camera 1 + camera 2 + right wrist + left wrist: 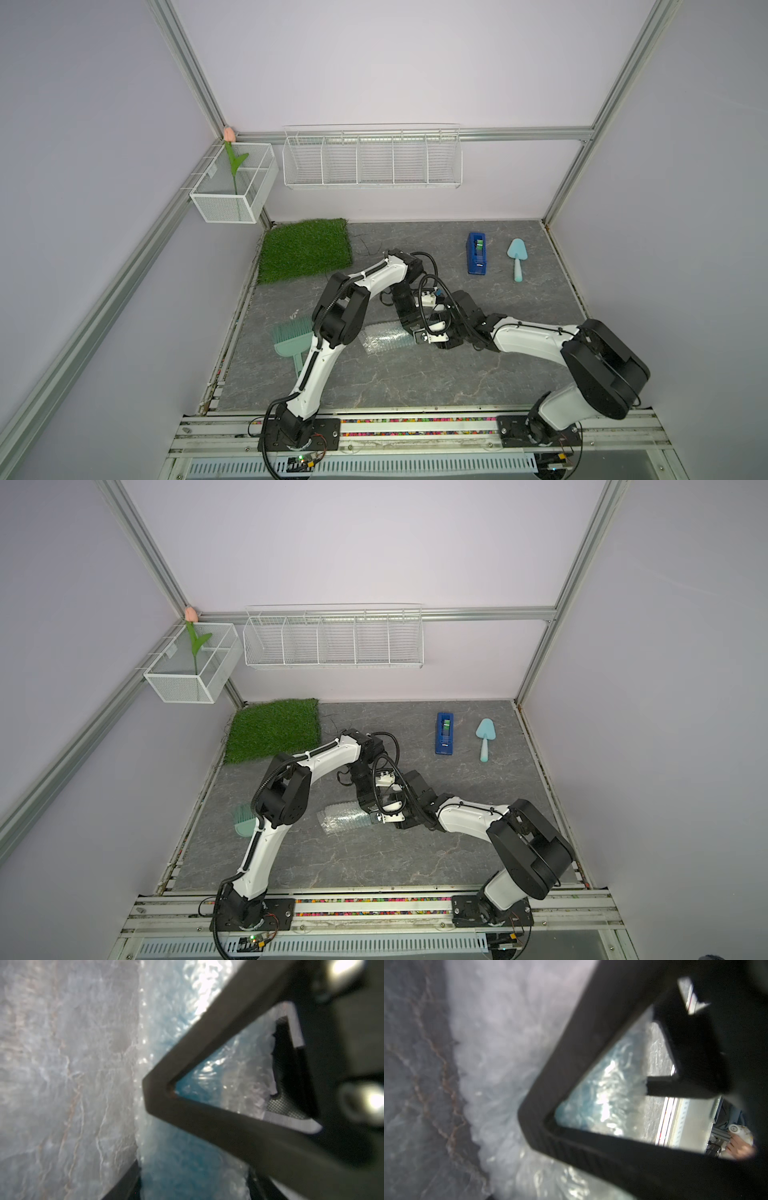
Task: Wrap wine bottles in bubble wrap
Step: Wrap the wine bottle in bubble wrap.
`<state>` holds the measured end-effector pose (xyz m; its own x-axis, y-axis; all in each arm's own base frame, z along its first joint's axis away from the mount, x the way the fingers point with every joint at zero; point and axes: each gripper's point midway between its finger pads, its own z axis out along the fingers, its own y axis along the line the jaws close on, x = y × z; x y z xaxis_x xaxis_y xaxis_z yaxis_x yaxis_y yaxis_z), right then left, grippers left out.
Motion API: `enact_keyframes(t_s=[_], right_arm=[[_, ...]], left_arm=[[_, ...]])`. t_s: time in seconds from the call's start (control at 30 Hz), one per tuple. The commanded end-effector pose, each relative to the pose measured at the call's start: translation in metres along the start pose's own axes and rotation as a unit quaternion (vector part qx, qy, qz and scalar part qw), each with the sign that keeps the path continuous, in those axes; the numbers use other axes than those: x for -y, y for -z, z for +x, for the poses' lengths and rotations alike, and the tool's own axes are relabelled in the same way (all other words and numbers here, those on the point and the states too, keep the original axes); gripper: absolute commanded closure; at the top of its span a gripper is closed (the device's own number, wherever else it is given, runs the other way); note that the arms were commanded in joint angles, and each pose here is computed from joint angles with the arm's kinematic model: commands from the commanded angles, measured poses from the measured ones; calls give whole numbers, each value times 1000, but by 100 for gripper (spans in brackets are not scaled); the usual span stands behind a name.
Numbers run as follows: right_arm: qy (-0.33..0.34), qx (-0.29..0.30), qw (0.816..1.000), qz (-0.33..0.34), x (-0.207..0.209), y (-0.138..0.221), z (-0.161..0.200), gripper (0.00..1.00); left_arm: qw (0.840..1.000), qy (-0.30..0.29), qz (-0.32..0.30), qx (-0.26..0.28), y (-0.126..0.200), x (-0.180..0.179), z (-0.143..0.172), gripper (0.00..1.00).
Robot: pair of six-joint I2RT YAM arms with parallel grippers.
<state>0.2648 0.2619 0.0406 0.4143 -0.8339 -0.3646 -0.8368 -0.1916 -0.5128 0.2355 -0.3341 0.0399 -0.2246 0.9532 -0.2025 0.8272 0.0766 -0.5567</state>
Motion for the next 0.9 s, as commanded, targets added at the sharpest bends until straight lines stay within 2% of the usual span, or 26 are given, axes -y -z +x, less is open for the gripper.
enact_keyframes(t_s=[0.0,0.17,0.4,0.5,0.6,0.67,0.7,0.77,0.87], right_arm=[[-21,-30,998,-49,-24,-5,20,52],[-23,-41,996,-81,-36,-5,24,68],[-32,-53,993,-103,-47,0,30,74],[-43,-49,991,-114,-51,3,31,74],[-51,-47,989,-129,-55,7,31,80],[-59,-44,987,-142,-57,10,30,91],[-63,-45,986,-149,-58,11,30,93],[-79,-48,982,-167,-58,15,29,93],[-136,-46,972,-185,-47,20,24,93]], left_arm=[[999,-15,-27,-25,5,7,10,27],[997,-26,-66,-3,22,7,2,18],[986,-23,-154,57,57,-13,-6,1],[973,-6,-206,104,91,-23,3,1],[955,18,-264,135,127,-31,27,1],[937,46,-311,150,152,-37,52,1],[928,60,-334,157,164,-39,63,1],[901,81,-393,167,186,-41,86,1],[866,59,-460,184,204,-29,100,1]])
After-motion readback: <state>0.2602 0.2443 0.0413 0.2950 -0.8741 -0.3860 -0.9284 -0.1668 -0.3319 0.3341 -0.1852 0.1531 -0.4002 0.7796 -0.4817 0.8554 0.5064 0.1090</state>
